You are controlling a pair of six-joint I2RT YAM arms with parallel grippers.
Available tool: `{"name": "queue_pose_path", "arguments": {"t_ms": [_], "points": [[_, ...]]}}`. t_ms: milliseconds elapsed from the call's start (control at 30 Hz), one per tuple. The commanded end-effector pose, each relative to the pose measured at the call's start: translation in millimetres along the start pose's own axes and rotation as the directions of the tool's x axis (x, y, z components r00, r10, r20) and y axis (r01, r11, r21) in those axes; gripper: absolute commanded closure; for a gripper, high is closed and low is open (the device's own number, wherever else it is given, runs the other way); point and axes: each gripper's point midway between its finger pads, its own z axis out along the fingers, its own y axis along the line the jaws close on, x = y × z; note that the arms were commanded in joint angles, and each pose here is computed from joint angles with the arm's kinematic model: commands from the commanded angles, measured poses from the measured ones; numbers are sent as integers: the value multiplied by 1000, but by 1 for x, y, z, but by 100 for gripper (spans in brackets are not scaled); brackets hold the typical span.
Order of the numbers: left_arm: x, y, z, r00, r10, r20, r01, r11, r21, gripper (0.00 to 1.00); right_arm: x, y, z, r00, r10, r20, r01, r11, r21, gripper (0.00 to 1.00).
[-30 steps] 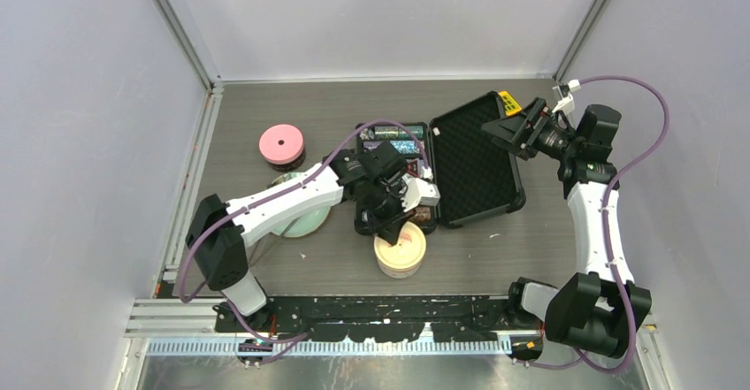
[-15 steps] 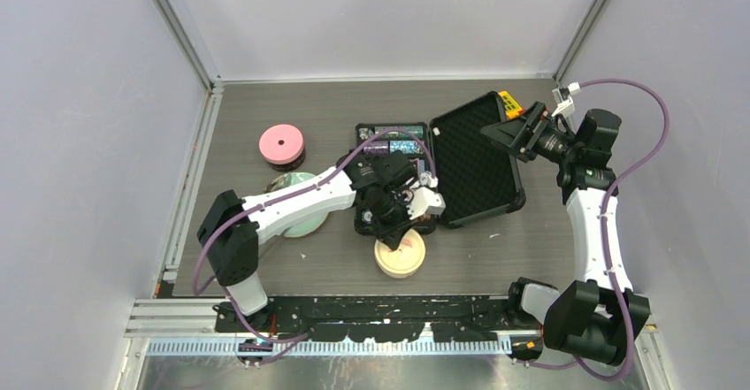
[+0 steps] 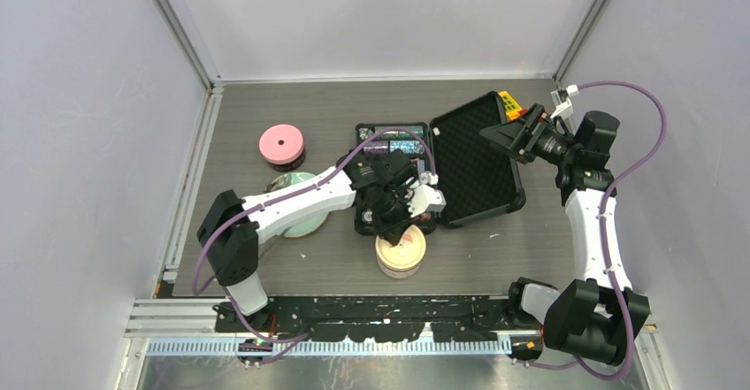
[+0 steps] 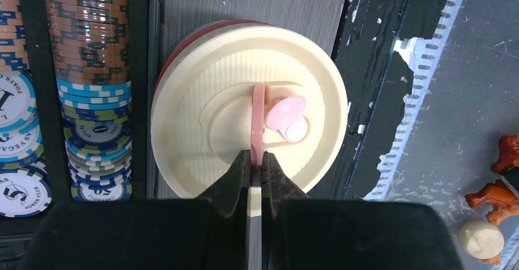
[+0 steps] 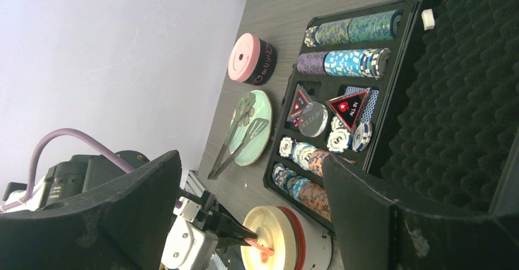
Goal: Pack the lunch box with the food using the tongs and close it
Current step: Close the box lid on the packing box.
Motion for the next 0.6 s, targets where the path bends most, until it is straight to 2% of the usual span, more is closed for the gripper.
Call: {"name": "queue_pose_path", "arguments": {"t_ms": [0, 567], "points": [[-13, 3, -4, 999, 10, 31, -9, 1000, -25, 100, -5, 11, -4, 998, -64, 20, 64, 997, -33, 11], [2, 7, 8, 1000, -3, -8, 3, 1000, -25, 100, -4, 13, -4, 998, -61, 18, 62, 997, -39, 11]]}}
